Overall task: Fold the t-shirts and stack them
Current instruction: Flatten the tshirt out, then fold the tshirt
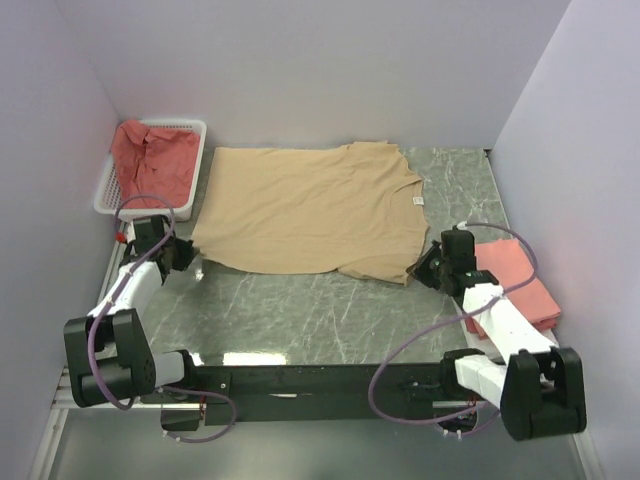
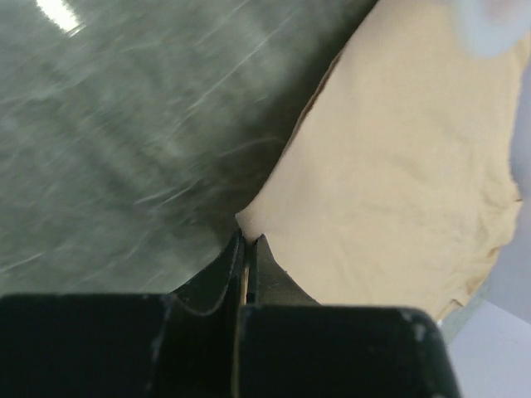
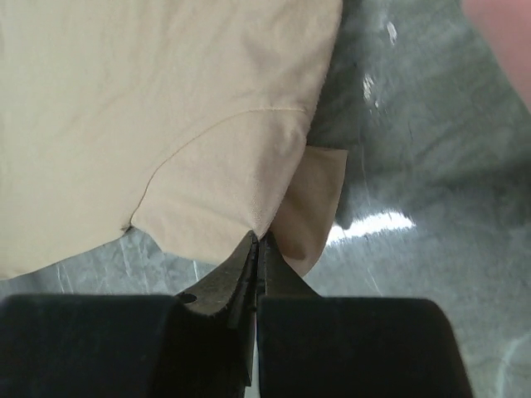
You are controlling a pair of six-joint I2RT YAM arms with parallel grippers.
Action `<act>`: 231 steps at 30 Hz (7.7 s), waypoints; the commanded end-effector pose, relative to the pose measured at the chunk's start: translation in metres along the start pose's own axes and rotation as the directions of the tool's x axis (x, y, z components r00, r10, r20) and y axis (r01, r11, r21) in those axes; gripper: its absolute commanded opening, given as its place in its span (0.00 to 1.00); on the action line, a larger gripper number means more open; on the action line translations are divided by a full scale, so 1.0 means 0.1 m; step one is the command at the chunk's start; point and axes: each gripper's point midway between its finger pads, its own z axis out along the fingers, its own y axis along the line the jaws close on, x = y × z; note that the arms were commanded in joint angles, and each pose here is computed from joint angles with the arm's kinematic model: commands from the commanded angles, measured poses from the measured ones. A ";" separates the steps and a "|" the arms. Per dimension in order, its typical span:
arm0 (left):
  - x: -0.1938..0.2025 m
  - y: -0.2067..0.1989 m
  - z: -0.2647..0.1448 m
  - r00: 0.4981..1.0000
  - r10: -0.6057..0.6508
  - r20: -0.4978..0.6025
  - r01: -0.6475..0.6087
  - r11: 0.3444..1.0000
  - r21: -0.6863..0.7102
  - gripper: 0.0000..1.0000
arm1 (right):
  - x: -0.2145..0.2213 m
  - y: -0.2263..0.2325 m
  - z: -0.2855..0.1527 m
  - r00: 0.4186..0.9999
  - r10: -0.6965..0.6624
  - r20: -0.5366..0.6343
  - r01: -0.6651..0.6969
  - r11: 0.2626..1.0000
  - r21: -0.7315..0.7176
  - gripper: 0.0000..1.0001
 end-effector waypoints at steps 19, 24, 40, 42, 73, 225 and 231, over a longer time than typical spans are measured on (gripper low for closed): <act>0.09 0.30 -0.06 0.998 0.060 0.005 -0.060 0.997 -0.057 0.07 | -0.01 0.03 -0.49 0.999 -0.004 0.050 0.005 1.000 -0.022 0.02; 0.10 0.23 0.21 0.998 0.039 -0.055 -0.044 0.994 -0.098 0.05 | -0.19 0.14 -0.29 0.998 -0.004 0.060 0.005 1.000 -0.015 0.00; -0.06 -0.28 0.44 0.998 0.019 -0.054 -0.025 0.995 -0.101 0.04 | -0.69 0.51 0.17 0.998 0.021 0.054 -0.021 1.000 0.008 0.00; -0.09 -0.33 0.50 0.998 0.020 -0.054 -0.026 0.994 -0.108 0.04 | -0.73 0.54 0.21 0.998 0.021 0.054 -0.021 1.000 0.010 0.00; -0.29 -0.75 0.85 0.998 0.023 -0.054 -0.029 0.993 -0.112 0.06 | -1.34 0.81 0.59 0.997 0.059 0.043 -0.058 0.998 -0.031 0.00; -0.18 -1.28 0.41 0.982 0.170 -0.084 -0.157 0.978 0.139 0.32 | -0.09 0.62 0.67 0.969 0.249 0.011 -0.244 0.957 -0.159 0.59; -0.16 -1.28 0.41 0.982 0.168 -0.091 -0.154 0.977 0.145 0.31 | -0.10 0.62 0.74 0.950 0.309 0.042 -0.295 0.935 -0.195 0.56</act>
